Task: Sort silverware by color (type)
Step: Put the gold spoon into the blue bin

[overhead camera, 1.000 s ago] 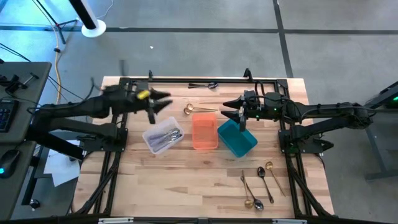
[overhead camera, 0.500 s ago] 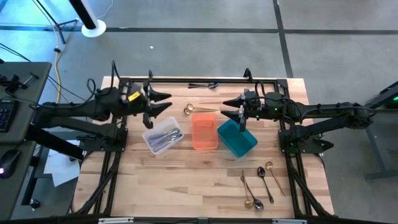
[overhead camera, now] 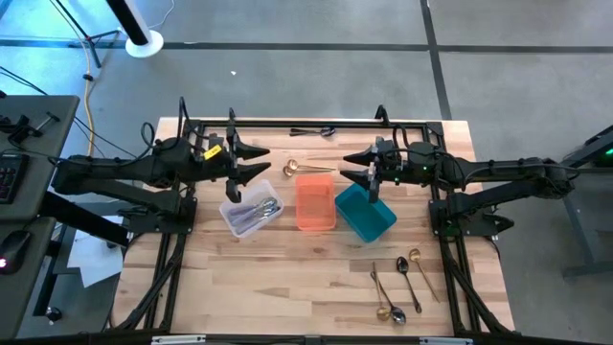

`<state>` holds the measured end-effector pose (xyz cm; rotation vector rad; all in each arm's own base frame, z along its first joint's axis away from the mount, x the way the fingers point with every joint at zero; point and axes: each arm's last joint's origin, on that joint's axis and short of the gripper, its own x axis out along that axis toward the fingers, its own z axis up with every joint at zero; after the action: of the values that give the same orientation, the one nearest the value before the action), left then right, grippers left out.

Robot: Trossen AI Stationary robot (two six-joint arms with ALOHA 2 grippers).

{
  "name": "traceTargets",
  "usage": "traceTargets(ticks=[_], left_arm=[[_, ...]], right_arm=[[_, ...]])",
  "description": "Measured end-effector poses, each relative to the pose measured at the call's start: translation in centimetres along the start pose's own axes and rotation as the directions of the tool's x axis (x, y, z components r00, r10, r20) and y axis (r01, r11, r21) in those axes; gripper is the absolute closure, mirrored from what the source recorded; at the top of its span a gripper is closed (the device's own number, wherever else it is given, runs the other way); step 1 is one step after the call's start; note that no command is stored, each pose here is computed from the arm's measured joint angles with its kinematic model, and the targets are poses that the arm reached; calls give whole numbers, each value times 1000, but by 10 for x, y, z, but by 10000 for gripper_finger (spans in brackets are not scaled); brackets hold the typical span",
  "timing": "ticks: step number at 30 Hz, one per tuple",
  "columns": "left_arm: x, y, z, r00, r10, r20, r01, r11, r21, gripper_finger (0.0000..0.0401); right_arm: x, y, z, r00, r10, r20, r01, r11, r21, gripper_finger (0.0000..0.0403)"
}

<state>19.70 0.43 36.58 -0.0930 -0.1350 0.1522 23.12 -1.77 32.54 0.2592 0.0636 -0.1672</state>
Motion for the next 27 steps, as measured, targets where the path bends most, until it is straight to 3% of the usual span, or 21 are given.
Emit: traceTargets(ticks=[27], left_arm=[[0,1,-1,999,36,-3,-36,999,-17,243]], right_arm=[[0,0,0,1000,3,-1,-3,1000,29,190]])
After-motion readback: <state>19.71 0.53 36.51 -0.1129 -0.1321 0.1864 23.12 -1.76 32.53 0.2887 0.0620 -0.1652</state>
